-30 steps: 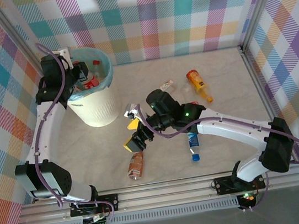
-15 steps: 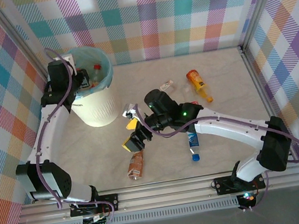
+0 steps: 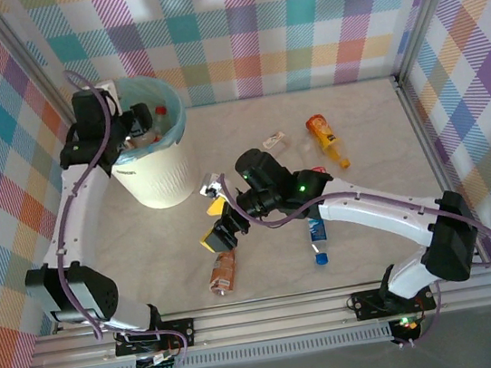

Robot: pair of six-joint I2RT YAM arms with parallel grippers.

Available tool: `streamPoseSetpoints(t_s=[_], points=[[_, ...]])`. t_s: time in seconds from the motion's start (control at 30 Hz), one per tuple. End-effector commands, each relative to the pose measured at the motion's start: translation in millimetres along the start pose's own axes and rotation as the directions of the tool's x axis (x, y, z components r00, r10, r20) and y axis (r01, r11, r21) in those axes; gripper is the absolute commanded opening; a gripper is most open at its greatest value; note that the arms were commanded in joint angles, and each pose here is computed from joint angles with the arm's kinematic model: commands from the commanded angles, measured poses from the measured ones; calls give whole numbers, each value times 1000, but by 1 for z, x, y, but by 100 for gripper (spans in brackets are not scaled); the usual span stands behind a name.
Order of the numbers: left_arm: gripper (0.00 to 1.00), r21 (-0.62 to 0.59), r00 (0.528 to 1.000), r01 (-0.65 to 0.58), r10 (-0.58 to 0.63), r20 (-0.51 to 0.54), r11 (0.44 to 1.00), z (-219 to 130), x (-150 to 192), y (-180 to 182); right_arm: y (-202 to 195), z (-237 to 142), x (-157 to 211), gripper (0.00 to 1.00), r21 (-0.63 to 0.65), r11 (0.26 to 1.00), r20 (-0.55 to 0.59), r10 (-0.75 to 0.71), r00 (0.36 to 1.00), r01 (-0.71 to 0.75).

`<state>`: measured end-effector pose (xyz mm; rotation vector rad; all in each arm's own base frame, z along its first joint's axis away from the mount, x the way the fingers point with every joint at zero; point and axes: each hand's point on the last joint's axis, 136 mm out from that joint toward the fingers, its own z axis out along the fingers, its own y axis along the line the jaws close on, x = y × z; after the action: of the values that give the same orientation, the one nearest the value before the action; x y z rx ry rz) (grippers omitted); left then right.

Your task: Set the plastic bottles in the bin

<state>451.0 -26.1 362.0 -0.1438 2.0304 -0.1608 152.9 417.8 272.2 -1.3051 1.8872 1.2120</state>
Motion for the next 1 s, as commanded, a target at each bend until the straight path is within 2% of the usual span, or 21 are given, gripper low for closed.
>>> streamPoseSetpoints(t_s=[0.0, 0.13, 0.27, 0.4, 0.5, 0.6, 0.7, 0.83, 0.97], points=[[83, 32, 989, 53, -57, 138, 998, -62, -47, -8, 15, -18, -28, 95, 4, 998, 75, -61, 995, 61], [86, 57, 965, 79, -91, 245, 995, -111, -72, -11, 12, -22, -32, 95, 32, 998, 90, -59, 994, 56], [82, 88, 951, 86, -108, 288, 992, -144, -77, -15, 5, -28, -35, 95, 97, 994, 94, -52, 994, 43], [78, 77, 965, 91, -107, 240, 993, -152, -63, -13, -9, -43, -37, 95, 215, 977, 101, -31, 994, 9], [74, 94, 977, 93, -109, 183, 991, -154, -47, -15, -27, -66, -35, 95, 356, 934, 102, -16, 995, -22], [71, 169, 981, 90, -117, 153, 981, -160, -34, -30, -51, -100, -26, 94, 508, 857, 114, 32, 993, -86], [70, 256, 988, 56, -90, 125, 965, -165, -20, -54, -80, -142, -3, 94, 617, 758, 160, 145, 976, -214], [69, 370, 996, -20, -13, 86, 929, -169, 1, -94, -127, -203, 52, 98, 709, 556, 273, 352, 895, -434], [69, 453, 994, -110, 99, 47, 885, -168, 26, -138, -153, -232, 97, 98, 732, 430, 310, 479, 821, -528]])
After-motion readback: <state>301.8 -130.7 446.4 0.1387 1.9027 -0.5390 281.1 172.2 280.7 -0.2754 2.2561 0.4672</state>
